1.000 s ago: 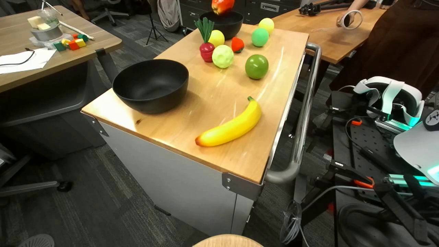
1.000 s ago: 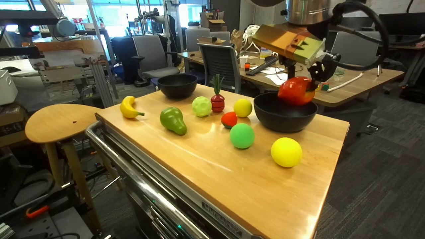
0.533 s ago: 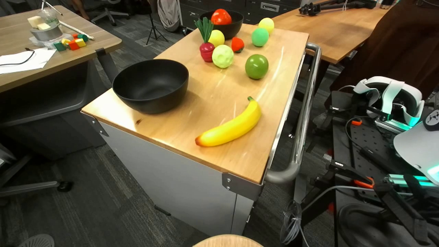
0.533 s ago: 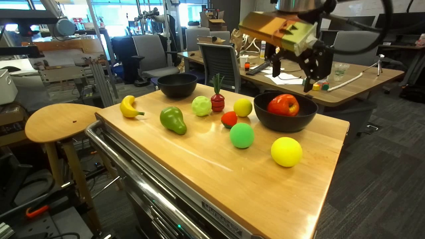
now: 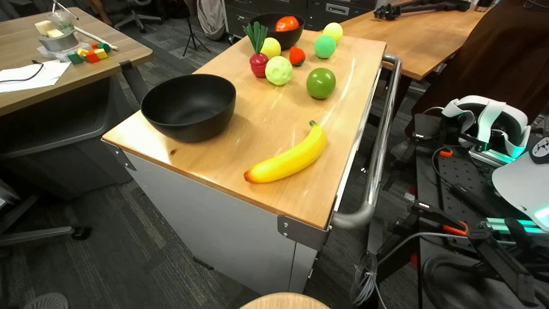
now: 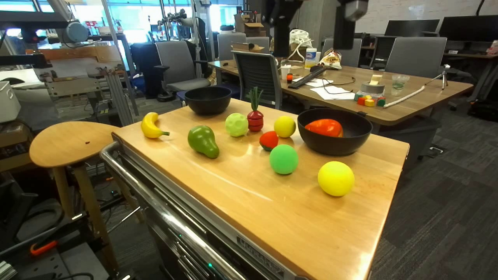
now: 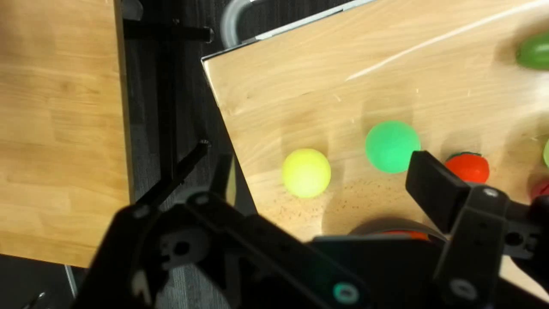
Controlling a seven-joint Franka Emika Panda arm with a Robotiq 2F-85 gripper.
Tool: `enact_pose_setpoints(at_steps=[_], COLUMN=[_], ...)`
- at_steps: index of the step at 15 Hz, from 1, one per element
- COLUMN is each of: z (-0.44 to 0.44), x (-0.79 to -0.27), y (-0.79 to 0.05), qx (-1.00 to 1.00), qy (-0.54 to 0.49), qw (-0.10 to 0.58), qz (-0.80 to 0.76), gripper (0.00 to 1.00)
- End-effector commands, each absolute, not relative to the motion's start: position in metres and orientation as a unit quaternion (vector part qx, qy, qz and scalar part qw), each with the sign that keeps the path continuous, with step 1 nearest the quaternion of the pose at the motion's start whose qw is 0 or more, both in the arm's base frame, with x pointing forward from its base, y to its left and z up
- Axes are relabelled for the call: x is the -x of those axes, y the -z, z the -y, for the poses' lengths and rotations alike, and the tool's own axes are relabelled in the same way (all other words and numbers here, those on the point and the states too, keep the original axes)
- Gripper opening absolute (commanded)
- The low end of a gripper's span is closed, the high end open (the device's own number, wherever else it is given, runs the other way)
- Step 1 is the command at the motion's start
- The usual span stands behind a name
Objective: Split the fruits between the two bowls
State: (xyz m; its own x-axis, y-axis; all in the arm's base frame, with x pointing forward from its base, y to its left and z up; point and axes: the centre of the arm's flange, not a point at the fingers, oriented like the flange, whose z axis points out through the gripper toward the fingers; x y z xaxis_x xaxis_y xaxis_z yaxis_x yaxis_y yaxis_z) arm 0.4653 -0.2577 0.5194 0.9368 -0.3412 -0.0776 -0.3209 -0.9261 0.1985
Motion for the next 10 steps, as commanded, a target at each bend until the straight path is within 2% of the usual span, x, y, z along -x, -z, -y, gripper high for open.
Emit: enact_pose_setpoints(at_steps=[1, 3, 6, 10], z=[0.254, 0.253, 0.243, 0.196], x=[-0.461, -0.458, -0.464, -0.522], y=[-0.523, -0.519, -0.481, -0.430], qx=[-0.980, -0.980, -0.981, -0.984], qy=[0.055, 0.059, 0.090, 0.060], qw=[0.092, 0.091, 0.128, 0.159], qz=[0.167, 0.166, 0.119, 0.053], gripper=[1.00, 1.00, 1.00, 1.00])
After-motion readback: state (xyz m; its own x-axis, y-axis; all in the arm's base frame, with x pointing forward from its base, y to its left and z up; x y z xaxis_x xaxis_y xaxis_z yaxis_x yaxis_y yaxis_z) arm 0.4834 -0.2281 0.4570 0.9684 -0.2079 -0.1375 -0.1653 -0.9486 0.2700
